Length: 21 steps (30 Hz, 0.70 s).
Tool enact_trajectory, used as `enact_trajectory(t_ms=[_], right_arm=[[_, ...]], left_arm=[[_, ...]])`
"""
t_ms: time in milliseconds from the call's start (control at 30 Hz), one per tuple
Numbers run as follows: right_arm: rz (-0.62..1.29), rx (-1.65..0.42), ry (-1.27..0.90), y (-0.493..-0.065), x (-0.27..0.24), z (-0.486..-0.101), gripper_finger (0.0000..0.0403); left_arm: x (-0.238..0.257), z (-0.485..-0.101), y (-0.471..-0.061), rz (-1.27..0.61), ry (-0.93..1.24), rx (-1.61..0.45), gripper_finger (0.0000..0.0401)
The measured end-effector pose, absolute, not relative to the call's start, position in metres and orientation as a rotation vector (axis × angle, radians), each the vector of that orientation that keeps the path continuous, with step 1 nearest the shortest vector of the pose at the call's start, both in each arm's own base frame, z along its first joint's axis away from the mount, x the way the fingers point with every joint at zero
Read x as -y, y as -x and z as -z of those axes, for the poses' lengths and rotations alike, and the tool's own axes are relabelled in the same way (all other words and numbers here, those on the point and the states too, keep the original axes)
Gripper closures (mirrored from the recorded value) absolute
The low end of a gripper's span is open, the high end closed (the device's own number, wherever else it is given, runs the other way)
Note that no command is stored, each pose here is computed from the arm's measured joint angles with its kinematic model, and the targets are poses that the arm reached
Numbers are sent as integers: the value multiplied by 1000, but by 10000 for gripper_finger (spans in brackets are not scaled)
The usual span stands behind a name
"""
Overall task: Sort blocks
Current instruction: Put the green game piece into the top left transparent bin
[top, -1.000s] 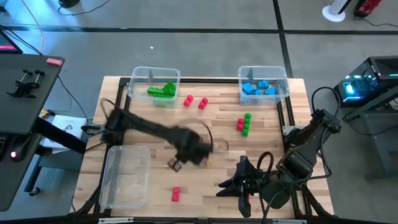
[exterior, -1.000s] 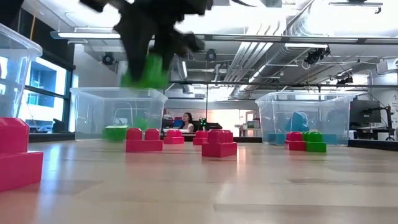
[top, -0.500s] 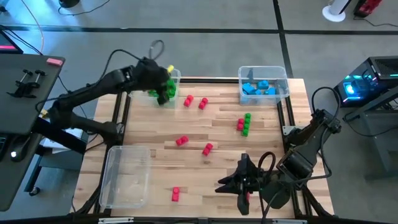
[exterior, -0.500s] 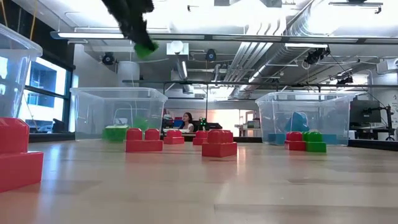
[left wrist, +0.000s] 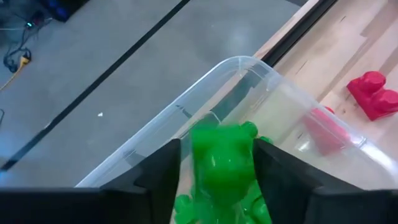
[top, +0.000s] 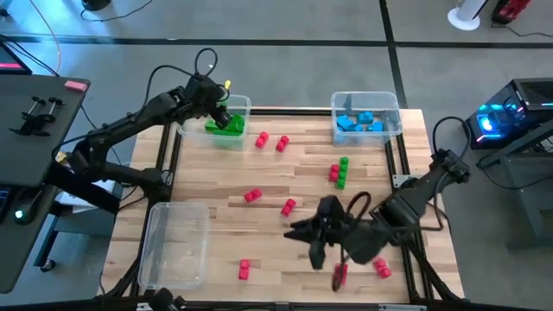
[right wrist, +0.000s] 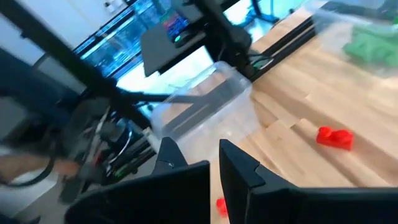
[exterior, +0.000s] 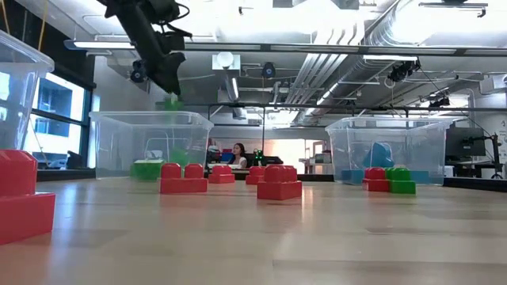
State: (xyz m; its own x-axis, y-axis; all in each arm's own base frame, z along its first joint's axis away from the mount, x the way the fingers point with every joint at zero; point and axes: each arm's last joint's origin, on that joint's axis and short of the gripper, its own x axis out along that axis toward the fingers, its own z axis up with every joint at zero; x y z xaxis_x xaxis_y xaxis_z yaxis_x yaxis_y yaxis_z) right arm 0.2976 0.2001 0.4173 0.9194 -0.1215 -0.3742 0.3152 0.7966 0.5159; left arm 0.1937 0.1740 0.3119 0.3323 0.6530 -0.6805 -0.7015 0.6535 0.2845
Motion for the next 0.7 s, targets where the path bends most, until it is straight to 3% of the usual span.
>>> enact_trajectory(t_ms=[200,300,433,567,700], right_arm=[[333,-345,-539,-314,-170,-414,403],[439,-402,-518,-319,-146,-406,403],[668,-566,-484,-316,-103,-388,403],[857,-806,-364,-304,-56,-375,403],[880,-999,-211,-298,-14,-372,403]], left_arm=[[-169,-313,-188,-901,121,-873,149],[-161,-315,-183,-845,249,-841,128],[-147,-331,-186,-666,477,-630,122],[-123,-359,-194,-536,486,-396,121],[-96,-381,-208,-434,449,-198,121]])
